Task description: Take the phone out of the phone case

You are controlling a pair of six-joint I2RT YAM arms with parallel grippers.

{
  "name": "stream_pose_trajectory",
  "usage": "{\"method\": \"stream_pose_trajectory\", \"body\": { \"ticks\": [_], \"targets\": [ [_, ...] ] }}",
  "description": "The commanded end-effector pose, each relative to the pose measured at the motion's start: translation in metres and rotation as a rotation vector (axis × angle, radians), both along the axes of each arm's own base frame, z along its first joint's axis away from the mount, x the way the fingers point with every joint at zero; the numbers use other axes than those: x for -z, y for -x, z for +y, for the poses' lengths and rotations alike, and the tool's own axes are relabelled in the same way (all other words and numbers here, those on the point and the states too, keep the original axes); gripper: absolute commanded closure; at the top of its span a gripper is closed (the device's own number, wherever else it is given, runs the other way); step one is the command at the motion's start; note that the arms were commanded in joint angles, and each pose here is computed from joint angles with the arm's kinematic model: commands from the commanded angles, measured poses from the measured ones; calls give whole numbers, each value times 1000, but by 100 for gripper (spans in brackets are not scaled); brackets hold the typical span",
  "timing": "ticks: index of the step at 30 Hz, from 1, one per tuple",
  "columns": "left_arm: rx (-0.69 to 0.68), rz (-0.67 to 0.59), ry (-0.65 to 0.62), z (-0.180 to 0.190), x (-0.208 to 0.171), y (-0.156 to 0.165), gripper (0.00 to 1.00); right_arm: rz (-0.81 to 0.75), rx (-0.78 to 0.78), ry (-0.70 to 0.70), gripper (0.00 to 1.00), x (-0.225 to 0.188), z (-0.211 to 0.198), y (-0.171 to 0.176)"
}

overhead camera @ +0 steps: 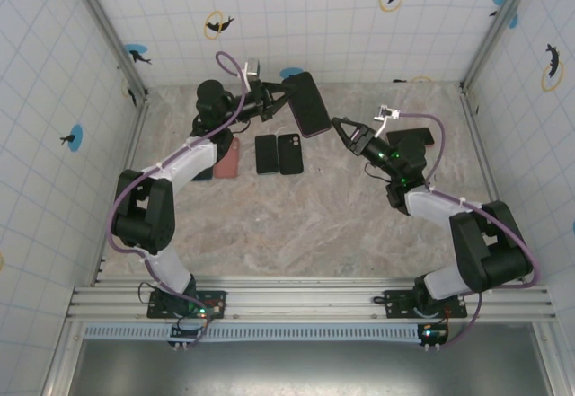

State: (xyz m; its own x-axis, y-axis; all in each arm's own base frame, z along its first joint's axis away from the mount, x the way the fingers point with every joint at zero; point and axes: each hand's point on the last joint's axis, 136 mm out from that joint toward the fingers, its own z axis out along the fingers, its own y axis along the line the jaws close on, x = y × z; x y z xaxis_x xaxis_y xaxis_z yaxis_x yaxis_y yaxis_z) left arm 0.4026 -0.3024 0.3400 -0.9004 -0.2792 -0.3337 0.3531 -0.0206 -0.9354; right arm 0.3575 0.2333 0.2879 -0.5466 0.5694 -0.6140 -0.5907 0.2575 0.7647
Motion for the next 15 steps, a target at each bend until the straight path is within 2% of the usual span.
{"method": "stream_pose_trajectory", "body": {
  "ticks": [1, 8, 15],
  "targets": [
    [-7, -62, 22, 1, -12, 4, 98, -63, -28, -25, 57, -17, 6, 4],
    [-15, -59, 9, 1, -8, 2, 98, -74, -22, -47, 57, -23, 3, 5],
    [-11, -65, 41, 2, -18, 3, 98, -38, -56, -13, 57, -9, 11, 7]
  ]
}}
